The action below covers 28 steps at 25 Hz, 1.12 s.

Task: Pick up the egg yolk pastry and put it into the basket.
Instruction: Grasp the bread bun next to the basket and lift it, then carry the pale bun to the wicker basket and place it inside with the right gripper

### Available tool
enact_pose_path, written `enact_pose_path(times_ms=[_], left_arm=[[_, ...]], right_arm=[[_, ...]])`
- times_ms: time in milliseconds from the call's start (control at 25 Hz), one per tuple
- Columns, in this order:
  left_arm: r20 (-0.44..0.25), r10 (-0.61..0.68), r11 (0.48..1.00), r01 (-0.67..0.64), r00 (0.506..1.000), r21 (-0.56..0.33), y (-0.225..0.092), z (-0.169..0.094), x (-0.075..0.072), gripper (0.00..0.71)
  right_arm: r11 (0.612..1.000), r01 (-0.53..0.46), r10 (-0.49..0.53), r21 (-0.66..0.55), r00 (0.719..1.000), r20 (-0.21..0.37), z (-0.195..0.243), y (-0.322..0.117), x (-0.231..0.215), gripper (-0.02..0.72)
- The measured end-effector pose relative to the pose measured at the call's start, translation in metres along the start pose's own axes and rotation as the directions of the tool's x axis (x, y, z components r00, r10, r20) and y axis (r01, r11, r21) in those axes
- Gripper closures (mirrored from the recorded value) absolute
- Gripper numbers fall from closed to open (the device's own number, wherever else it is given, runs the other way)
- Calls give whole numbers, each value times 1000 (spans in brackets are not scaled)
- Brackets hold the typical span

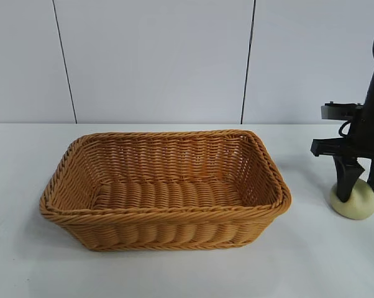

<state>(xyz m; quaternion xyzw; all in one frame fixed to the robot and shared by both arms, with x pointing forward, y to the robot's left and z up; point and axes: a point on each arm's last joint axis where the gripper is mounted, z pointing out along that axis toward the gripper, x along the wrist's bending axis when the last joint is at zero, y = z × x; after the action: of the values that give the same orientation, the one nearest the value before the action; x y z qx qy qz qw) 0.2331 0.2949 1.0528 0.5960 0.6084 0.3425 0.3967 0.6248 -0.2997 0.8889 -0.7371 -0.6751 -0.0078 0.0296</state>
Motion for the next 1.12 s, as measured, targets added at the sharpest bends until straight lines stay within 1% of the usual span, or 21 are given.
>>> enact_pose_path(times_ms=[160, 240, 360, 480, 640, 720, 840, 920, 1040, 1120], left_arm=[[0, 0, 1000, 0, 1000, 0, 0, 0, 0, 18], [0, 0, 1000, 0, 1000, 0, 0, 0, 0, 18], [0, 0, 1000, 0, 1000, 0, 0, 0, 0, 18], [0, 0, 1000, 0, 1000, 0, 0, 0, 0, 18], [0, 0, 1000, 0, 1000, 0, 0, 0, 0, 18], [0, 0, 1000, 0, 1000, 0, 0, 0, 0, 18], [0, 0, 1000, 0, 1000, 0, 0, 0, 0, 18], [0, 0, 1000, 0, 1000, 0, 0, 0, 0, 18], [0, 0, 1000, 0, 1000, 0, 0, 0, 0, 18], [0, 0, 1000, 0, 1000, 0, 0, 0, 0, 18]], right_arm=[[1000, 25, -25, -16, 1000, 0, -6, 0, 0, 412], [999, 33, -33, -25, 999, 0, -10, 0, 0, 456], [999, 33, -33, -25, 999, 0, -11, -1, 0, 562], [999, 33, -33, -18, 999, 0, -11, -1, 0, 612], [999, 34, -34, 4, 999, -1, -17, -5, 1, 623], [999, 35, -35, -5, 999, -3, -28, -6, 1, 626], [998, 38, -39, -47, 999, -10, -58, -5, 4, 627], [995, 43, -45, -95, 999, -14, -87, -2, 6, 627], [985, 51, -55, -164, 998, -18, -127, 3, 8, 627], [977, 54, -60, -208, 998, -19, -147, 7, 10, 627]])
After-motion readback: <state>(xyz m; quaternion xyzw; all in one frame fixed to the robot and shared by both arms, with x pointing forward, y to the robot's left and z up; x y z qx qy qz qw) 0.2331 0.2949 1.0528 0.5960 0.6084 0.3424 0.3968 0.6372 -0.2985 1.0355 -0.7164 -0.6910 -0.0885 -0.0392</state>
